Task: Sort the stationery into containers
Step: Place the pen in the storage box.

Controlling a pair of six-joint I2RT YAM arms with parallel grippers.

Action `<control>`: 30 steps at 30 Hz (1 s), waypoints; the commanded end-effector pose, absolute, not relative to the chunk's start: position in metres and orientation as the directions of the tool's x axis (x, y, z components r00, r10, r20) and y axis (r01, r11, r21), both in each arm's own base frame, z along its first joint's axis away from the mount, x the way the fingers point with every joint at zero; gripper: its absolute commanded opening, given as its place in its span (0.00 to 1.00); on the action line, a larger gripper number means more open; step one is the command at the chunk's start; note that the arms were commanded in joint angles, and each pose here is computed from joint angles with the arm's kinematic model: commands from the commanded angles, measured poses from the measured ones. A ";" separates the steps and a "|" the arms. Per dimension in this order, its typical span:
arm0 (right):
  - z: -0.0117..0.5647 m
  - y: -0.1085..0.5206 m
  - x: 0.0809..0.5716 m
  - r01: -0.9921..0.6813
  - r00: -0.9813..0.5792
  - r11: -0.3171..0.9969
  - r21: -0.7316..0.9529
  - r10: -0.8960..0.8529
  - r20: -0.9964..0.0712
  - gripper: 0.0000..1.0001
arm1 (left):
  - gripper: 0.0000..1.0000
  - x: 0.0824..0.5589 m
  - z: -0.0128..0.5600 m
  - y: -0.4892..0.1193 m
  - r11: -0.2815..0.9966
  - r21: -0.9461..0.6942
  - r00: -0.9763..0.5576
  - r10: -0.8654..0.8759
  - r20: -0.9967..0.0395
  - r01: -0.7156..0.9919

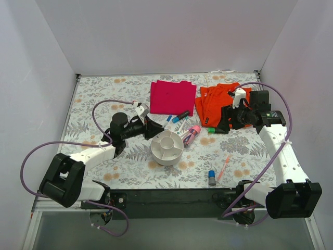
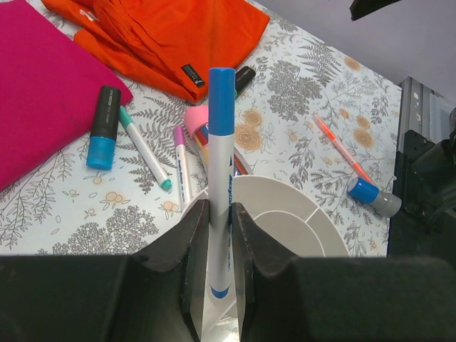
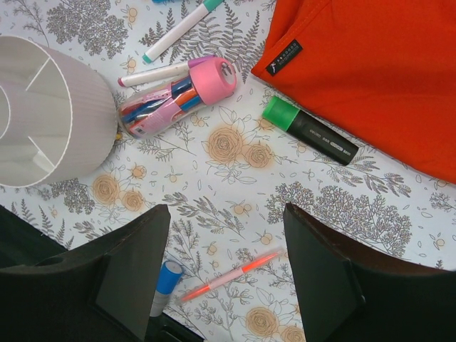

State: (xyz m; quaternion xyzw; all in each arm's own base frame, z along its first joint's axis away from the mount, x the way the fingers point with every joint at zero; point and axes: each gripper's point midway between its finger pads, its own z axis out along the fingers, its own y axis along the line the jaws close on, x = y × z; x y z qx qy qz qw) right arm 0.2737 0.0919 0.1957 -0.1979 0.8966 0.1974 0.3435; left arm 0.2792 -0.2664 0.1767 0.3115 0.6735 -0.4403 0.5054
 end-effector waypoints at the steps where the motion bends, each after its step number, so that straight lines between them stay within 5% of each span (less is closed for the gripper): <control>1: 0.196 0.092 0.273 -0.501 -0.681 0.838 0.216 -0.227 -0.696 0.74 | 0.00 0.283 0.174 -0.267 0.430 -0.236 -0.247 -0.030 -0.969 0.871; 13: 0.189 0.093 0.271 -0.499 -0.695 0.836 0.228 -0.229 -0.682 0.74 | 0.00 0.282 0.145 -0.264 0.442 -0.242 -0.270 0.001 -0.963 0.864; 17: 0.185 0.093 0.269 -0.498 -0.702 0.835 0.234 -0.230 -0.674 0.74 | 0.14 0.281 0.145 -0.265 0.435 -0.246 -0.274 0.001 -0.962 0.866; 30: 0.183 0.093 0.272 -0.500 -0.703 0.834 0.235 -0.232 -0.672 0.74 | 0.35 0.276 0.141 -0.263 0.428 -0.235 -0.274 0.030 -0.961 0.873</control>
